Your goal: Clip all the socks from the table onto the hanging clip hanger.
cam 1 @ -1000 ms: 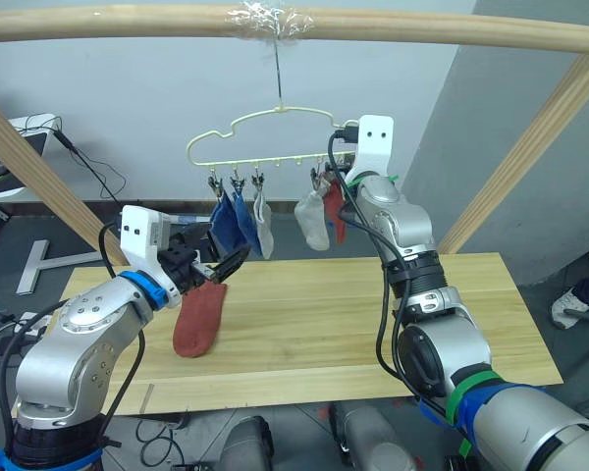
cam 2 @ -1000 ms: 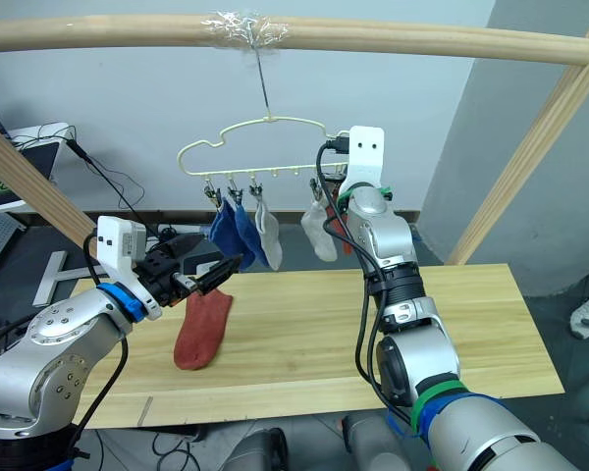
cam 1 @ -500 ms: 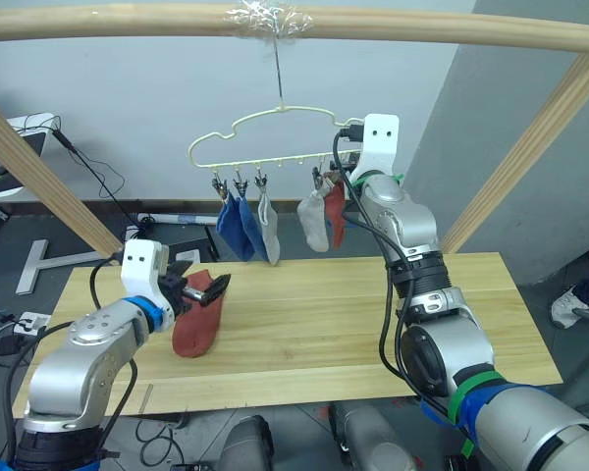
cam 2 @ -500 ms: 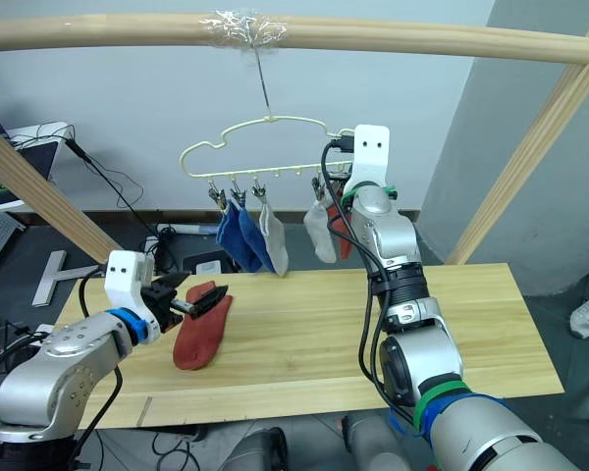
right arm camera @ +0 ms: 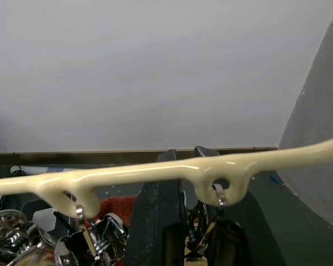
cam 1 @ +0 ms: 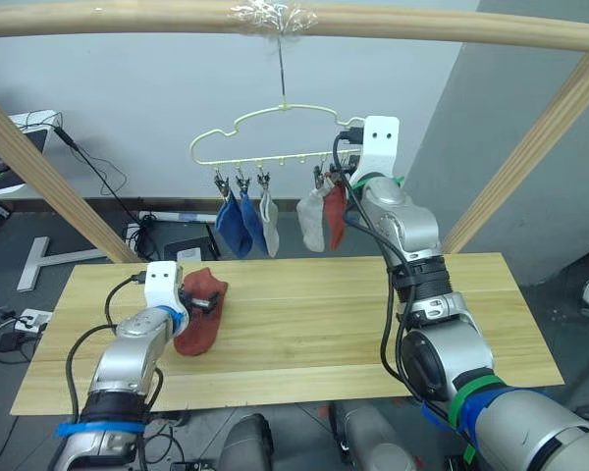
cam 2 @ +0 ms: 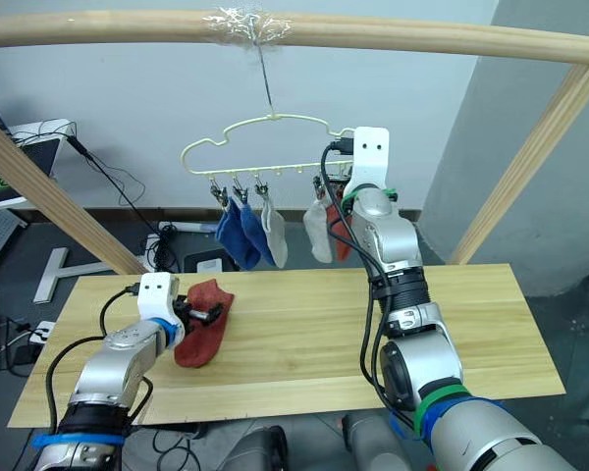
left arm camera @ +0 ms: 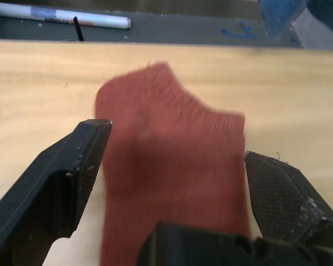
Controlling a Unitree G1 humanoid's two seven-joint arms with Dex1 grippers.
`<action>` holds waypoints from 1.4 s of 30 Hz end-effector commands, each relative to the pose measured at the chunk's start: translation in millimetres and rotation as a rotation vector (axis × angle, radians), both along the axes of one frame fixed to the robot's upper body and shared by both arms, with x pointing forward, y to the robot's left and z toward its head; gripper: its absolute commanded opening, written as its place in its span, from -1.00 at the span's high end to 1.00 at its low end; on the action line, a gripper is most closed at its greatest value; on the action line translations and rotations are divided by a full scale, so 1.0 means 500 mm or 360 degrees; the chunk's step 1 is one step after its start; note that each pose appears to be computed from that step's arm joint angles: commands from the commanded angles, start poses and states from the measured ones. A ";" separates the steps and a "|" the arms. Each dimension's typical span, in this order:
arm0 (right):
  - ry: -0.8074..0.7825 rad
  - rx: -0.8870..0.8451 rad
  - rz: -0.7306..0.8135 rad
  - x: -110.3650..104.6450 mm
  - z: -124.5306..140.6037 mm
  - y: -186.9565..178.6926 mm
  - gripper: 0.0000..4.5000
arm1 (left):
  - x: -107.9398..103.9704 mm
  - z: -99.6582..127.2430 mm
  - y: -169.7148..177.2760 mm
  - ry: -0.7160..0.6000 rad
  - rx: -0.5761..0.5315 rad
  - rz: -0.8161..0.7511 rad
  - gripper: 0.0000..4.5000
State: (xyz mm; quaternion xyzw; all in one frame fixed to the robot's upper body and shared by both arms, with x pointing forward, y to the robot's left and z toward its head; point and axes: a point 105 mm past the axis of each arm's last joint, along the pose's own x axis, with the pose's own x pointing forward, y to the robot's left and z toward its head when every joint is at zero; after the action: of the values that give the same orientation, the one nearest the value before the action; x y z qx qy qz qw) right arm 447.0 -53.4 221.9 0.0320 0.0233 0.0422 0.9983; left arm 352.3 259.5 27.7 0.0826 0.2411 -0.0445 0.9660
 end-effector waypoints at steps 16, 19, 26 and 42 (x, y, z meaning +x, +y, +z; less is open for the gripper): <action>-0.0120 0.0002 -0.0014 -0.014 0.046 -0.006 0.98 | 0.029 -0.055 0.026 0.0239 0.0035 0.0169 -0.98; -0.0120 0.0001 -0.0016 -0.014 0.047 -0.007 0.98 | 0.024 -0.067 0.020 0.0298 0.0051 0.0151 -0.98; -0.0117 -0.0001 -0.0022 -0.015 0.045 -0.010 0.98 | 0.016 -0.076 0.017 0.0333 0.0069 0.0133 -0.48; -0.0112 -0.0001 -0.0021 -0.015 0.042 -0.009 0.98 | 0.005 -0.084 -0.006 0.0348 0.0027 0.0049 0.98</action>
State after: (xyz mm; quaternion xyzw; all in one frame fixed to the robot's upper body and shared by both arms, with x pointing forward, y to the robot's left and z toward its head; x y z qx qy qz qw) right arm 443.5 -56.8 225.8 0.0304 0.0204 0.0392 0.9986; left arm 370.8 261.5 11.2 0.0901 0.2999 -0.0218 0.9494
